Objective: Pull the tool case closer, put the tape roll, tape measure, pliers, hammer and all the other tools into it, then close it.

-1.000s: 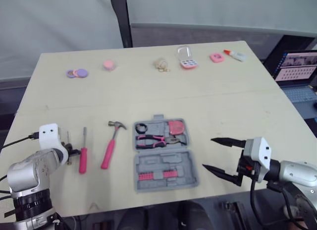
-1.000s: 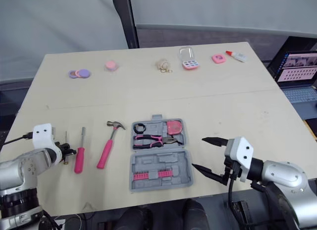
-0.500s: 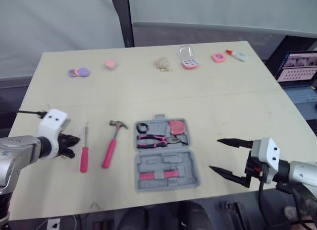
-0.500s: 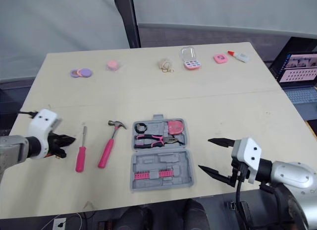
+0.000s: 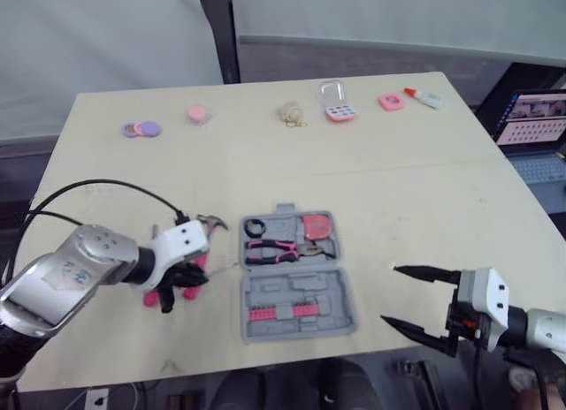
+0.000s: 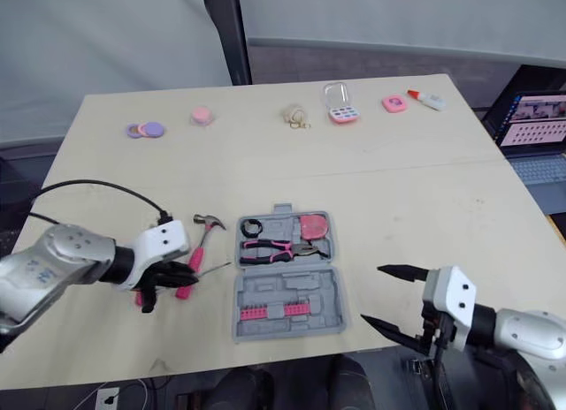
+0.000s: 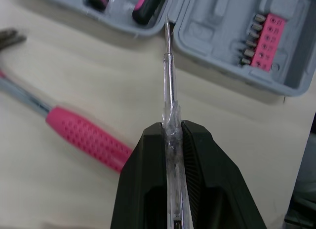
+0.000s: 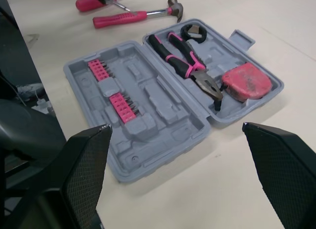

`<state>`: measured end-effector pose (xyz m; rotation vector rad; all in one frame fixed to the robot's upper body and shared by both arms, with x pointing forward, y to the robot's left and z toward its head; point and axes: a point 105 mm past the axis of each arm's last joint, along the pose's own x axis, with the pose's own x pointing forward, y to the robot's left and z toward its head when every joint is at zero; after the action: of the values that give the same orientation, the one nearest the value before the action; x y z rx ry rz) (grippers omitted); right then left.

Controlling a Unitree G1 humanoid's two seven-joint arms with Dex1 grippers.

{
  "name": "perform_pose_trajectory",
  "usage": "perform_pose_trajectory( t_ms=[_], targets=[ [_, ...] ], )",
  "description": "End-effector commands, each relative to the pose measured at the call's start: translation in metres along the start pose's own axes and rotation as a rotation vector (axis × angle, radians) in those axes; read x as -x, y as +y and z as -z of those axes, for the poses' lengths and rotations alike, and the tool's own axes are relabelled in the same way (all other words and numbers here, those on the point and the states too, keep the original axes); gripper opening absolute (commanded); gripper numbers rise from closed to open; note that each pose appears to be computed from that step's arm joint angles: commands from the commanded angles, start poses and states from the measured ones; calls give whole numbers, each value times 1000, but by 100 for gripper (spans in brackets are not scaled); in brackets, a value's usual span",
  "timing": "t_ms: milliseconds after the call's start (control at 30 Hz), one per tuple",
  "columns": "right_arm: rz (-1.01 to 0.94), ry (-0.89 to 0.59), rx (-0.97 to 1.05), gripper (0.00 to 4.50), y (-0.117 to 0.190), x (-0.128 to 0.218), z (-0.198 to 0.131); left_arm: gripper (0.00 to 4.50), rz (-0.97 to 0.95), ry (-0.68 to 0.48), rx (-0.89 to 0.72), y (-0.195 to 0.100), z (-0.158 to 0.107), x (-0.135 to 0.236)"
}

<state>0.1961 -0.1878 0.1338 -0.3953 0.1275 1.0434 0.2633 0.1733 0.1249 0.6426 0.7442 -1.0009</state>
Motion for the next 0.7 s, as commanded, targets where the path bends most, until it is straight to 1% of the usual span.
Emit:
perform_pose_trajectory(
  t_ms=[33,133,200,467,700],
  targets=[
    [0,-24,49,450,1,1,-10,8,19,-5,-62,1,-18,-12],
    [-11,-7,54,450,2,1,-8,8,63,3,-93,-3,-32,-22],
    [-17,8,62,450,2,2,-6,8,101,29,-123,-8,-37,-28],
    [-40,49,89,450,3,4,2,8,201,12,-181,-28,-69,-54],
    [-50,80,124,450,2,5,7,8,167,51,-202,-23,-78,-69]
  ],
)
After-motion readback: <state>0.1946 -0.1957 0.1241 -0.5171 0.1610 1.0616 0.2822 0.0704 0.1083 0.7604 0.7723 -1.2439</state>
